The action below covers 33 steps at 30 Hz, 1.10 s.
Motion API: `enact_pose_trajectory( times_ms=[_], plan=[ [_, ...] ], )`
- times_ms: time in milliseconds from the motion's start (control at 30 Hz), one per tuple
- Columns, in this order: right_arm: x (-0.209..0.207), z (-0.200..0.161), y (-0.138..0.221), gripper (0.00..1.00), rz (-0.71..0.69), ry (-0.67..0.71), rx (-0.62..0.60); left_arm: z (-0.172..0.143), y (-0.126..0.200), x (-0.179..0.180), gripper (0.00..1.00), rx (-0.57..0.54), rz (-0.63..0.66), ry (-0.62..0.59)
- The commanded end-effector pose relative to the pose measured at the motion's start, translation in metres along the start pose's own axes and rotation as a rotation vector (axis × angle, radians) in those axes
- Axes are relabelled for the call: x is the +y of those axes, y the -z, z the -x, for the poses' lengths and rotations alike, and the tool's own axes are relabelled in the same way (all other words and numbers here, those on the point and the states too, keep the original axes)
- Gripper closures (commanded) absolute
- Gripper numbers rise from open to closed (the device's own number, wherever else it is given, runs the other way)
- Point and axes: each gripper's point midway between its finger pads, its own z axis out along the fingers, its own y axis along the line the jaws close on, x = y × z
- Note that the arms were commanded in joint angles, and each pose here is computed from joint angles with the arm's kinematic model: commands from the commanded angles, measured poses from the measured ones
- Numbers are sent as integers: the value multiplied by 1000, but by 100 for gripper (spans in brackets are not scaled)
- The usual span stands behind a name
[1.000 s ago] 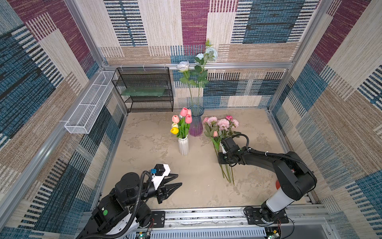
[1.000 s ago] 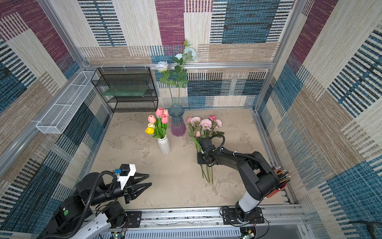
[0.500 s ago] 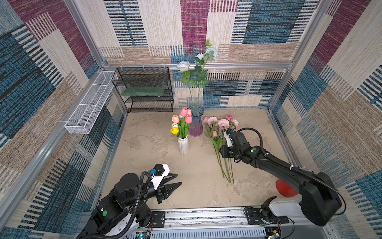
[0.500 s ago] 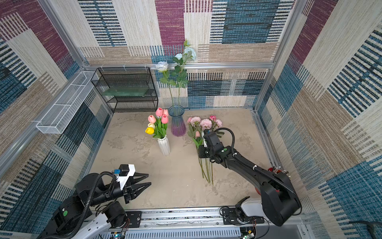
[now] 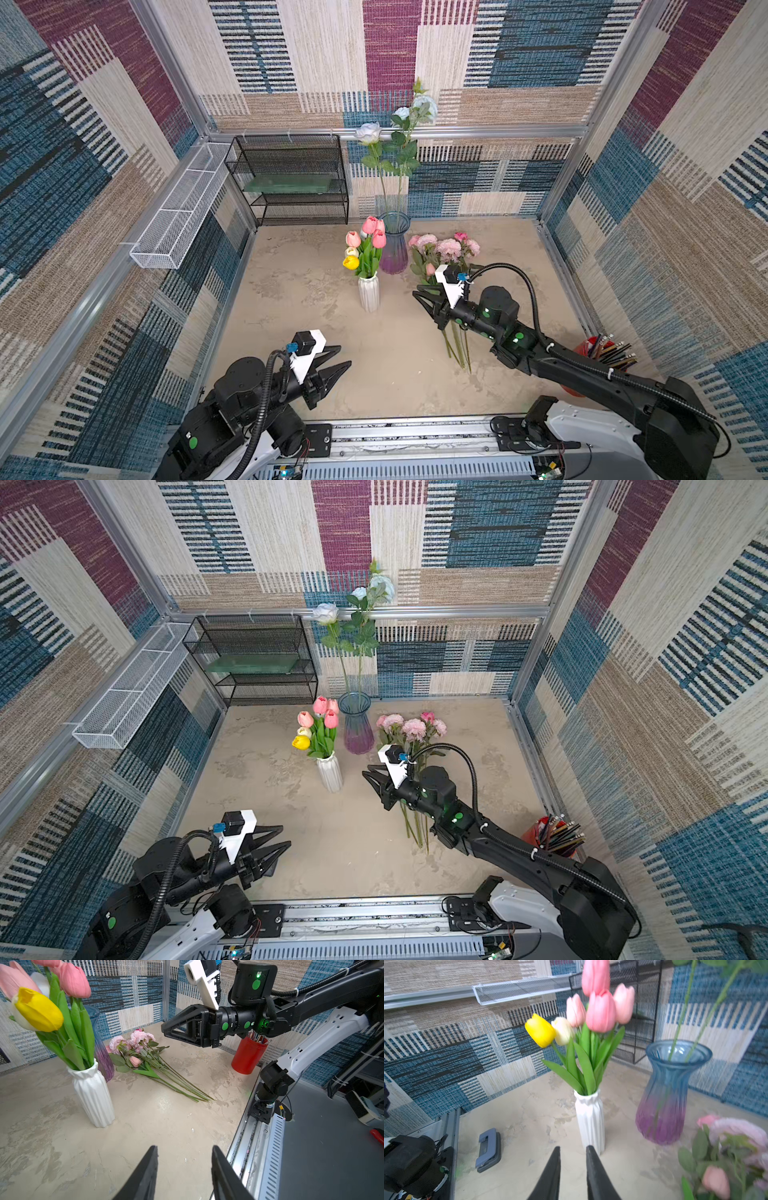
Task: Pick out pink flowers from the vase
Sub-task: Pick up the flower from the vase.
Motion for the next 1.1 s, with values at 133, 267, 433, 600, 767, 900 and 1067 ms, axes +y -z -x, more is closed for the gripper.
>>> enact_pose_trajectory(
  times_ms=[133,267,433,600,767,900,1067],
  plan=[
    [-5,49,-38,81,41,137,-185,5,6,10,56,-41,64,-7],
    [-15,51,-60,82,59,130,-191,5,7,11,56,-44,67,-8],
    [-20,45,-82,82,76,127,-176,5,6,11,56,-47,70,-10],
    [-26,40,-96,82,84,109,-168,4,6,12,56,-46,72,-11],
    [-32,37,-106,82,87,99,-165,5,6,11,56,-47,69,-12],
    [-35,33,-113,81,94,86,-163,4,5,11,55,-45,68,-12],
    [-38,32,-123,79,98,79,-156,5,5,10,56,-45,62,-14]
  ],
)
